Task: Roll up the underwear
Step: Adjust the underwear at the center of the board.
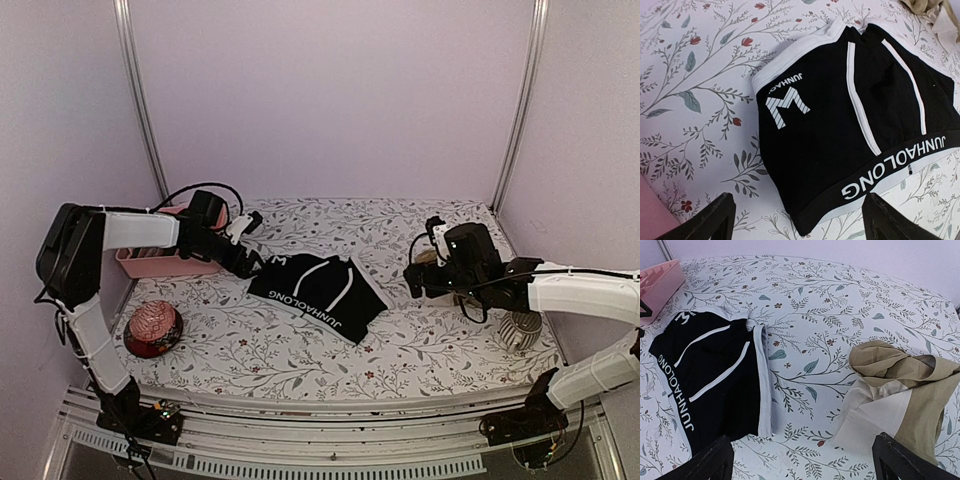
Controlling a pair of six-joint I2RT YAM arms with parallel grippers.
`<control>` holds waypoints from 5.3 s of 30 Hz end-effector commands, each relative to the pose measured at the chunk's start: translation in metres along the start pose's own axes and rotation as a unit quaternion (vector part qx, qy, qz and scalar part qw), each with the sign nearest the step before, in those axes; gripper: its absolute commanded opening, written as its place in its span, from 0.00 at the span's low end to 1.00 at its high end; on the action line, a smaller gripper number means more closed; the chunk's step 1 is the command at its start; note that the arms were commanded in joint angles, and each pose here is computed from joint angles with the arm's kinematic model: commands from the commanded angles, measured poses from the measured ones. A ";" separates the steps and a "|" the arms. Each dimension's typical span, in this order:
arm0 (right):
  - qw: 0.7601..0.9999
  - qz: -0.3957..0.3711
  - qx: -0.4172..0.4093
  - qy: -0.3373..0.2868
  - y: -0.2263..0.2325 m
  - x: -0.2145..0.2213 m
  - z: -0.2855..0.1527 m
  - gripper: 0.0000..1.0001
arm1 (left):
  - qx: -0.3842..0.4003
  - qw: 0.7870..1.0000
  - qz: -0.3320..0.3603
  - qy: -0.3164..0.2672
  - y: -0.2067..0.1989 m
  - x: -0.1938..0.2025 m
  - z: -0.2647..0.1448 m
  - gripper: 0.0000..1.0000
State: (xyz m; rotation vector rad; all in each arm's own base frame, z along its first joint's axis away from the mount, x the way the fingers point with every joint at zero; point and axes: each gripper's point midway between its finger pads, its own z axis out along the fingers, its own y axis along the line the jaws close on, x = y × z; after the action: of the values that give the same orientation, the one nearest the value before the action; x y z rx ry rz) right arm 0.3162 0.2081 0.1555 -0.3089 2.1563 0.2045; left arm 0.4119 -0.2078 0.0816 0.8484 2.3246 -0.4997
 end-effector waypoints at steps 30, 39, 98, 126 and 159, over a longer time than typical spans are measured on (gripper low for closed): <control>0.999 0.009 0.026 -0.027 -0.014 -0.004 -0.010 0.99 | 0.069 0.989 -0.069 0.111 -0.005 0.083 0.045 0.26; 0.999 0.007 0.027 -0.026 -0.014 -0.003 -0.009 0.99 | 0.014 0.994 -0.037 0.103 0.004 0.045 0.050 0.00; 0.903 -0.202 -0.325 0.197 0.234 0.029 0.136 0.99 | 0.078 0.862 0.500 -0.036 -0.211 0.116 -0.015 0.01; 0.954 -0.165 -0.249 -0.008 0.166 -0.036 0.027 0.11 | -0.004 0.886 0.446 -0.130 -0.184 0.024 -0.064 0.00; 0.908 -0.235 -0.299 0.177 0.232 0.021 0.107 0.91 | 0.024 0.818 0.572 -0.051 -0.204 0.135 -0.019 0.04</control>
State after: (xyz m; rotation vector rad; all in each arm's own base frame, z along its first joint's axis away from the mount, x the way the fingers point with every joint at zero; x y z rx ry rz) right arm 0.3295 0.4523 0.0950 -1.1820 2.1957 0.4926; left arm 0.1840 -0.2807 0.0319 1.9491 1.3402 -0.0604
